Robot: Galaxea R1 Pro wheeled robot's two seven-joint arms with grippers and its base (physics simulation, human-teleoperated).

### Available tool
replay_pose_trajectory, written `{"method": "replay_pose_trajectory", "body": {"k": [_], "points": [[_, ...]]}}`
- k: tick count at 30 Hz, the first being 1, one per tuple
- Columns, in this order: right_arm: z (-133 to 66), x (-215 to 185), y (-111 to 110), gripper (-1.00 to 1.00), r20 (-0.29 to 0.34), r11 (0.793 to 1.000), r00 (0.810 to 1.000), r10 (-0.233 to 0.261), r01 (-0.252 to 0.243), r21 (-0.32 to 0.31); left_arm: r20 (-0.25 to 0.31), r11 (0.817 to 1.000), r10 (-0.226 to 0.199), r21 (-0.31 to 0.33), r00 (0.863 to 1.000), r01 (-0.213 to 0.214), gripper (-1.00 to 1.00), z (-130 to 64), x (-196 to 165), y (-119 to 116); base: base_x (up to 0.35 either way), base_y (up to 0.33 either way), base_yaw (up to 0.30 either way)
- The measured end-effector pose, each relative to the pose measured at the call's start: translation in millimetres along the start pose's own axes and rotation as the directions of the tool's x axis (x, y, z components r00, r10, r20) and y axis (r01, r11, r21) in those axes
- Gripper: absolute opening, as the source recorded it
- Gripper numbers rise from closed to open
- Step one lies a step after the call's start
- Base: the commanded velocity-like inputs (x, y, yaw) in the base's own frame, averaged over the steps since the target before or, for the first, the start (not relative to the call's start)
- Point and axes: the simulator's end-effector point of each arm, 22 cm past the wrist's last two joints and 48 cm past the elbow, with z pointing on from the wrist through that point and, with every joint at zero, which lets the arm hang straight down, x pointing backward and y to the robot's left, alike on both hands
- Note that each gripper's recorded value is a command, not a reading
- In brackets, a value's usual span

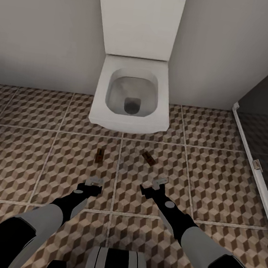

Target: Take the four mousetraps from the cabinet in the bathroom and place them on the bathroom floor. Make sure all four end up on the same floor surface, and ensure that at least two of them are either under or directly next to the same bathroom sink.

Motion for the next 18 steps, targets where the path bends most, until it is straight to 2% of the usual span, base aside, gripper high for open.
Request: {"method": "replay_pose_trajectory", "body": {"k": [6,18], "points": [[-10.6,-6,-6,1.0,0.012,1.0,1.0,-0.004,0.004,0.01,-0.016,1.0,0.0,0.001,1.0,0.0,1.0,-12.8,8,0,0.0,0.0,0.0],[-36.2,9,-19,1.0,-0.034,0.999,0.999,-0.009,0.01,0.036,0.003,1.0,-0.01,-0.012,1.0,0.01,1.0,-42.3,35,10,0.0,0.0,0.0]]}}
